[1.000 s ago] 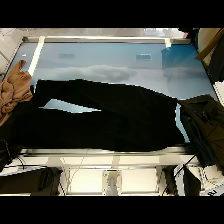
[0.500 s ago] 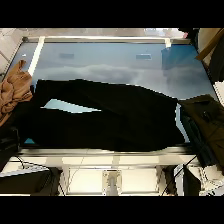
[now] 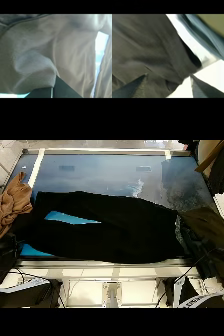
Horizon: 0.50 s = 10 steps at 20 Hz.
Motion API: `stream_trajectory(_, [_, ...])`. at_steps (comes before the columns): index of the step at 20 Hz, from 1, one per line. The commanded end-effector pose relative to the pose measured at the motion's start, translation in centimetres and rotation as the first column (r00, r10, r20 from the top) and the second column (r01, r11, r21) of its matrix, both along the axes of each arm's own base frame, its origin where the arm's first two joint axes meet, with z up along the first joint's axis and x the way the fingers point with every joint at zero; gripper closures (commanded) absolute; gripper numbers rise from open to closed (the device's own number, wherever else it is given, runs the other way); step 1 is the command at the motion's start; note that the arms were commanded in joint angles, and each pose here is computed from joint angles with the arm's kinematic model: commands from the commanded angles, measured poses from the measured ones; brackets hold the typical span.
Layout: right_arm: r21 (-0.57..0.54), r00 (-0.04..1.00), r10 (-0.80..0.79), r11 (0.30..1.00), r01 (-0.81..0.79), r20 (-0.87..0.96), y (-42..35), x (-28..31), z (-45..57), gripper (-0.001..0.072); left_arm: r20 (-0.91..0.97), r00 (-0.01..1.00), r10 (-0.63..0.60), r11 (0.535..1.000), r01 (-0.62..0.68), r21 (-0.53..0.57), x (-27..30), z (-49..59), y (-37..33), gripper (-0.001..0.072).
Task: Fold the clothes and pants, and hang the long-sleeved shirts on hangers.
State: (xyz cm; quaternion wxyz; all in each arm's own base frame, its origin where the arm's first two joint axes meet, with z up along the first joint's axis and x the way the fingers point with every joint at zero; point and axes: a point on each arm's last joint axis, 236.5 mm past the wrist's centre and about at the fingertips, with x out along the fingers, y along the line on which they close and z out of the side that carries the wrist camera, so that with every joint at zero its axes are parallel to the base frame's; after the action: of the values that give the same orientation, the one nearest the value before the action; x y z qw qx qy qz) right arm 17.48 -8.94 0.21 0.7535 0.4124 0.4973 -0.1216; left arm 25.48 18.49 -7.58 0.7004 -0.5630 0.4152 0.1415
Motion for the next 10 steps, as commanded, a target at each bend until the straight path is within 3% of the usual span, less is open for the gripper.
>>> stream_trajectory(1, [0.168, 0.985, -0.007, 0.985, 0.036, -0.173, 2.5, -4.0, -4.9, 0.0088, 0.012, 1.0, -0.003, 1.0, 0.002, 0.028, 0.1, 0.8, 0.2, 0.0701])
stream_trajectory(5, [0.106, 0.982, -0.075, 0.99, 0.094, -0.172, 0.7, -3.6, -5.7, 0.0082, 0.012, 1.0, -0.003, 1.0, 0.003, 0.027, 0.1, 0.8, 0.2, 0.0701])
stream_trajectory(10, [0.177, 0.975, -0.064, 0.979, 0.103, -0.215, 1.6, -4.1, -7.4, 0.0082, 0.011, 1.0, -0.003, 1.0, 0.002, 0.029, 0.1, 0.8, 0.2, 0.0701])
